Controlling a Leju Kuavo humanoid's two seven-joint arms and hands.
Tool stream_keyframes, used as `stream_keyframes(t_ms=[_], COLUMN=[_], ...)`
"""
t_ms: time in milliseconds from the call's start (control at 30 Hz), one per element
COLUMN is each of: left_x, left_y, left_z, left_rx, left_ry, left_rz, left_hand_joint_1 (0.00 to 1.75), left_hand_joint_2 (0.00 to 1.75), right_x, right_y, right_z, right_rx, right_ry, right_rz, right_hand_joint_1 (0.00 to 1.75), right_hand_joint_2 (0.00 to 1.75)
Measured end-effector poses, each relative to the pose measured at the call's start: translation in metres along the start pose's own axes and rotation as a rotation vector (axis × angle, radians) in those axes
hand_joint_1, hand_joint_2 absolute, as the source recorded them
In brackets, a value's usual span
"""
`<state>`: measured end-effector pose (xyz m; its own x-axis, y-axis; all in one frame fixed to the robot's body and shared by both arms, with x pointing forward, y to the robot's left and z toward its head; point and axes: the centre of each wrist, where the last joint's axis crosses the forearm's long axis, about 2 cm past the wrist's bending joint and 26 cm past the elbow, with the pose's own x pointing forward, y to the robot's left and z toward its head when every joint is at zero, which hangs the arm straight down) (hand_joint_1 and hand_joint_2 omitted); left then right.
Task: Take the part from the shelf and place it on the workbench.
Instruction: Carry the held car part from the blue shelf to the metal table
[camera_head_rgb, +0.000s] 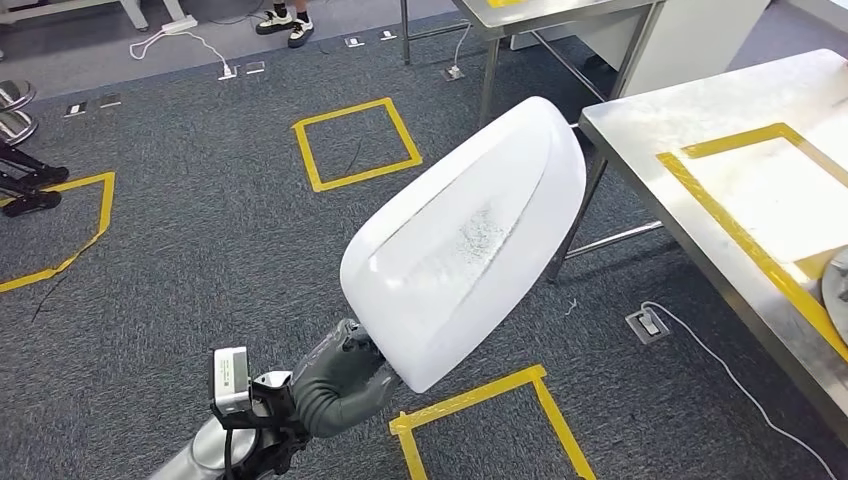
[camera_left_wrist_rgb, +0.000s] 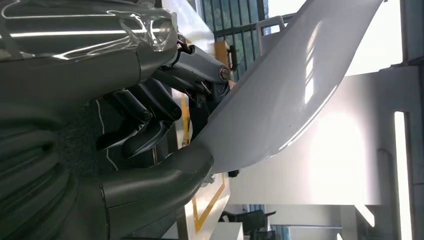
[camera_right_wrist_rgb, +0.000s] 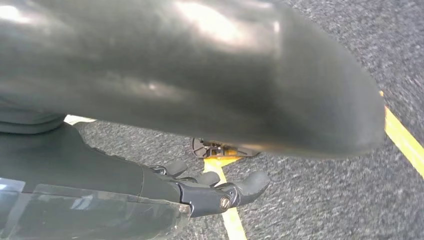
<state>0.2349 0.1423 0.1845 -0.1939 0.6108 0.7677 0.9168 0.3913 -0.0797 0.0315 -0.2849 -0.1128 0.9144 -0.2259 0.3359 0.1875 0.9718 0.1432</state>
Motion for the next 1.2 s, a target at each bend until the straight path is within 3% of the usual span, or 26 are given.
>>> stream_keyframes(t_ms=[267,433,767,1200], left_x=[-0.007,-0.010,-0.011,-0.010], left_y=[0.004,0.004,0.003,0.006], left_z=[0.015,0.022,0.026,0.032], left_rx=[0.019,0.037,0.065,0.081], left_ry=[0.026,0.034,0.049,0.058], left_rz=[0.021,0.030,0.038,0.035], left_hand_joint_1=[1.75,1.75,1.75,1.75], left_hand_joint_2=[1.75,1.75,1.75,1.75], right_x=[0.012,0.002,0.003,0.008], right_y=[0.008,0.011,-0.001,0.003], right_z=[-0.004,-0.002,-0.001,-0.002], right_rx=[-0.022,-0.037,-0.014,0.001], right_ry=[0.004,0.026,0.017,0.006], right_rz=[0.035,0.021,0.027,0.023], right_hand_joint_1=[0.00,0.00,0.00,0.00], right_hand_joint_2=[0.00,0.00,0.00,0.00])
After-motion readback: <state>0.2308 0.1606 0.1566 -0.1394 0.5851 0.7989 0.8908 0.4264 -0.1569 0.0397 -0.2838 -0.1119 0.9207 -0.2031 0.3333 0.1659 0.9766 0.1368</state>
